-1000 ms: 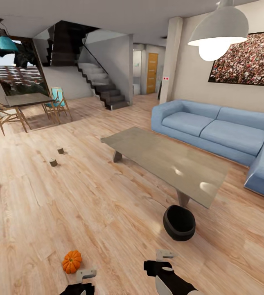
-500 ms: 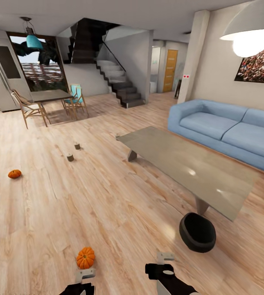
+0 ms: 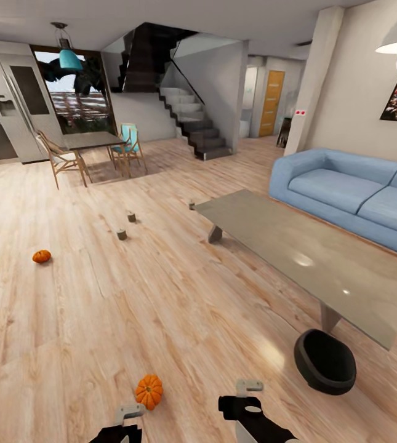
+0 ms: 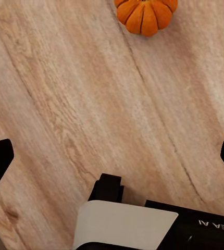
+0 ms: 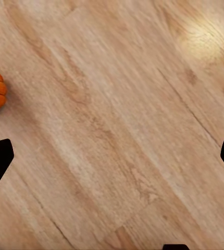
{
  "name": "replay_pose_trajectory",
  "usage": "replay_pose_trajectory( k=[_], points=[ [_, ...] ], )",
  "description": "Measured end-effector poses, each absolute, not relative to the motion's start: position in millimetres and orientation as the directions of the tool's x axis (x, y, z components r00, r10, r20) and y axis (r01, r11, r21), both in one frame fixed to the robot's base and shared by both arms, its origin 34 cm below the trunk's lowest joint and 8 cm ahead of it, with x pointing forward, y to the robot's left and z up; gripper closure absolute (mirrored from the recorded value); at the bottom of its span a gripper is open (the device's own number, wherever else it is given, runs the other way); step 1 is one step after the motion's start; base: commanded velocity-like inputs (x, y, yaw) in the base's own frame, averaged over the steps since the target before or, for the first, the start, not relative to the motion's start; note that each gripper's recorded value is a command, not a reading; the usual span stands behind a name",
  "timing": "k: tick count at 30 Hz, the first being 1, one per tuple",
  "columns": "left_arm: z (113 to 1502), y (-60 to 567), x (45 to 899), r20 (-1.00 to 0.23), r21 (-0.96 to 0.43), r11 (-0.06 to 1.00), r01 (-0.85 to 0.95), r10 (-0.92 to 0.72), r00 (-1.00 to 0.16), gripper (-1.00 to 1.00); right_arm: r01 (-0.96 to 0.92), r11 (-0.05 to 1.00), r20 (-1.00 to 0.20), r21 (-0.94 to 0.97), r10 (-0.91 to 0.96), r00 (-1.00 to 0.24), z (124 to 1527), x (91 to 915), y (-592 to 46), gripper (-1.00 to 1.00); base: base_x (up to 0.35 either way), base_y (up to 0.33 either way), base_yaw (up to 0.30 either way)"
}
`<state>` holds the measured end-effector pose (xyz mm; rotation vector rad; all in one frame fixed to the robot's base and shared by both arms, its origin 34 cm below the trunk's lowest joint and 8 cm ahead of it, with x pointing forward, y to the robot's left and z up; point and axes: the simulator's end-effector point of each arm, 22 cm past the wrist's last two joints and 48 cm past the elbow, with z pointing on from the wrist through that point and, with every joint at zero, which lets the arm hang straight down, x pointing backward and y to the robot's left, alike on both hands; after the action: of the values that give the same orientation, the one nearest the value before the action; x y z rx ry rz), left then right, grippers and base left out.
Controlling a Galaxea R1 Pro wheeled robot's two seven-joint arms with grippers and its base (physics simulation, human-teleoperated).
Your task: Place each of the two pumpkins and all three candles from the living room inside a cabinet in the living room (use any cabinet), then make sure every cabinet is closed, and position the cauldron so it is next to a table in the living room.
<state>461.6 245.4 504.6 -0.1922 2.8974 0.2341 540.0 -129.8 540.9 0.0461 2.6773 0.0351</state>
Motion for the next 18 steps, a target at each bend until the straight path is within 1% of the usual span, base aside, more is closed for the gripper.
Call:
replay_pose_trajectory(
  k=[4,6,11,14,18],
  points=[
    [504.5,244.5,461.5,-0.235,0.142,0.979,-0.147,-0.111,-0.966,-1.0,0.026,0.999,-0.447,0.032,0.037,-0.894,540.7,539.9,-129.9,-1.0,0.019,0.011,0.014],
    [504.5,244.4,461.4,-0.235,0.142,0.979,-0.147,-0.111,-0.966,-1.0,0.026,0.999,-0.446,0.031,0.037,-0.894,540.7,539.8,-129.9,-1.0,0.004,0.003,0.166],
    [504.4,243.7,461.2,-0.234,0.141,0.979,-0.148,-0.112,-0.966,-1.0,0.025,0.999,-0.446,0.031,0.036,-0.894,540.7,539.9,-129.9,-1.0,-0.005,0.001,0.258],
    [504.3,243.3,461.2,-0.234,0.14,0.979,-0.148,-0.113,-0.966,-1.0,0.025,0.999,-0.446,0.031,0.036,-0.894,540.4,539.5,-129.9,-1.0,-0.078,-0.021,0.284],
    [504.3,242.1,461.2,-0.234,0.139,0.979,-0.147,-0.111,-0.966,-1.0,0.025,0.999,-0.446,0.031,0.037,-0.894,540.3,539.5,-129.9,-1.0,-0.118,-0.175,0.289]
  ],
)
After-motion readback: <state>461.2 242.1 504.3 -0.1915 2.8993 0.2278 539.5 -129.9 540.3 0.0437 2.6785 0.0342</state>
